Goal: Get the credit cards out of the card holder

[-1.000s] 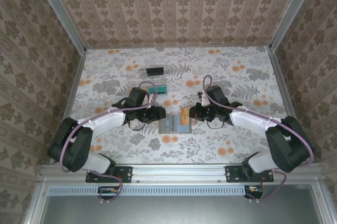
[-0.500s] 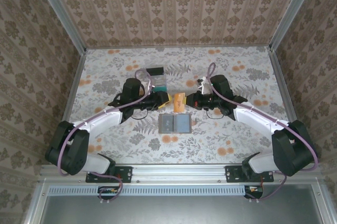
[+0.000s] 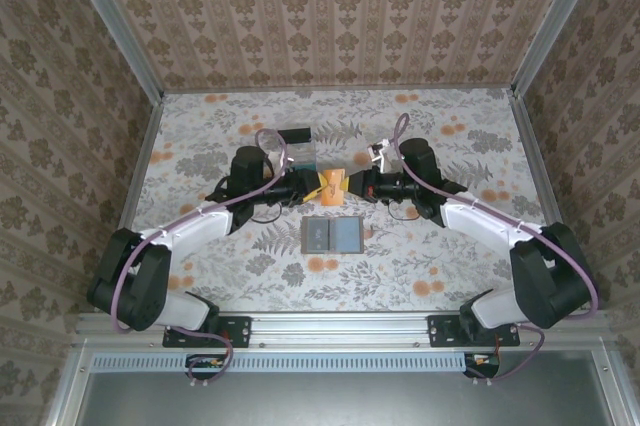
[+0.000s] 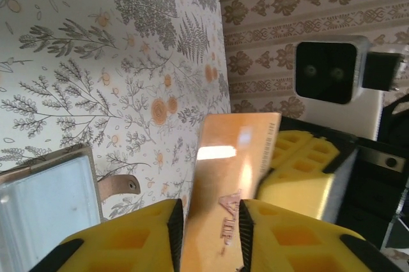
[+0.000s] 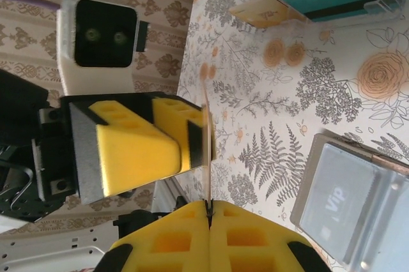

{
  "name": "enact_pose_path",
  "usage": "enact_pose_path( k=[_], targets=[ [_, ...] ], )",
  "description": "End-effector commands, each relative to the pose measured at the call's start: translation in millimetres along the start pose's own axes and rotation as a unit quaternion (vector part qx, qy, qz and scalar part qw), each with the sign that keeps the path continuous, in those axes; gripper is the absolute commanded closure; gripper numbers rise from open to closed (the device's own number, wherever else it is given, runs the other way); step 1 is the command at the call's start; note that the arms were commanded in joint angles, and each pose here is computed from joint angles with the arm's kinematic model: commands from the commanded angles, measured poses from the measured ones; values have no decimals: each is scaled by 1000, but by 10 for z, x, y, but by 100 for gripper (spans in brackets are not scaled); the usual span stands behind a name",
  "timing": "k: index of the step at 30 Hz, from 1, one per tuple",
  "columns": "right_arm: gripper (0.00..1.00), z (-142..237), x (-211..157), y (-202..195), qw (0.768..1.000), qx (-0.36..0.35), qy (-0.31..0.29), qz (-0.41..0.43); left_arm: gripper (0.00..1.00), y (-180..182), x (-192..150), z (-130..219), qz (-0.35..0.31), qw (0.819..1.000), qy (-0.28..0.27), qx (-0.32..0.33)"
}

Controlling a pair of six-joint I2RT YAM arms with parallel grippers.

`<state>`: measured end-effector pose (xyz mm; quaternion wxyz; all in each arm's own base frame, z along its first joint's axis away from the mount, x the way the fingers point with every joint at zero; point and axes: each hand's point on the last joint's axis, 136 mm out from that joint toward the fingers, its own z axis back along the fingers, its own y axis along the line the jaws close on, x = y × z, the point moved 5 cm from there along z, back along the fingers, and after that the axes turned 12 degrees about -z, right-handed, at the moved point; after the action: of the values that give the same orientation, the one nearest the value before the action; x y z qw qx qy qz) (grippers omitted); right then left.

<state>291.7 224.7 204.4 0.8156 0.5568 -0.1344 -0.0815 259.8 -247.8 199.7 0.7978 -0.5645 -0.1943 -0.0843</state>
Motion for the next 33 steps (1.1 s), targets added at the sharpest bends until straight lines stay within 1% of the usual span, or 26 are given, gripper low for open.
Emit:
enact_pose_path(
  k=[1,4,9,10,12,14,15,16,17,19,21,22,26,27,28,29,30,33],
  targets=[
    [100,-11,24,35,1000,17,4,-2,72,-65,9,11,-9,1000,2,-24],
    [100,-18,30,31,1000,19,2,-2,76,-93,6,28,-12,1000,1,-28],
    [100,-21,40,21,1000,20,2,-3,78,-147,-10,35,-18,999,6,-38],
    [99,-27,40,13,1000,20,3,-4,81,-156,-4,38,-20,999,5,-39],
    [93,-30,45,1,1000,19,3,-6,88,-164,-5,48,-21,999,2,-39],
    [89,-32,39,-15,1000,18,4,-8,92,-176,0,64,-23,999,-1,-38],
    [84,-29,43,-20,1000,17,3,-8,98,-174,-5,71,-24,999,-2,-35],
    [76,-28,40,-27,1000,16,3,-8,100,-187,1,81,-25,999,-4,-34],
    [66,-29,37,-39,1000,13,3,-9,100,-183,1,89,-25,999,-4,-31],
    [50,-25,29,-73,1000,6,3,-10,100,-182,1,109,-28,999,-3,-24],
    [31,-10,20,-104,1000,-3,1,-11,100,-185,6,136,-32,999,-3,-18],
    [24,6,16,-123,1000,-8,-1,-11,100,-180,8,155,-33,999,-2,-14],
    [6,97,31,-159,1000,-21,-15,-10,100,-135,11,261,-45,999,6,17],
    [4,107,34,-188,999,-29,-16,-11,100,-131,14,299,-56,998,11,28],
    [0,163,31,-134,999,-31,-22,0,100,-116,1,338,-64,997,19,47],
    [0,189,27,-112,999,-34,-23,5,100,-112,-13,365,-75,995,27,63],
    [0,209,26,-96,999,-39,-24,11,100,-55,40,463,-87,992,24,90],
    [0,266,21,-57,998,-50,-27,24,100,-26,71,631,-131,979,38,153]
  ],
)
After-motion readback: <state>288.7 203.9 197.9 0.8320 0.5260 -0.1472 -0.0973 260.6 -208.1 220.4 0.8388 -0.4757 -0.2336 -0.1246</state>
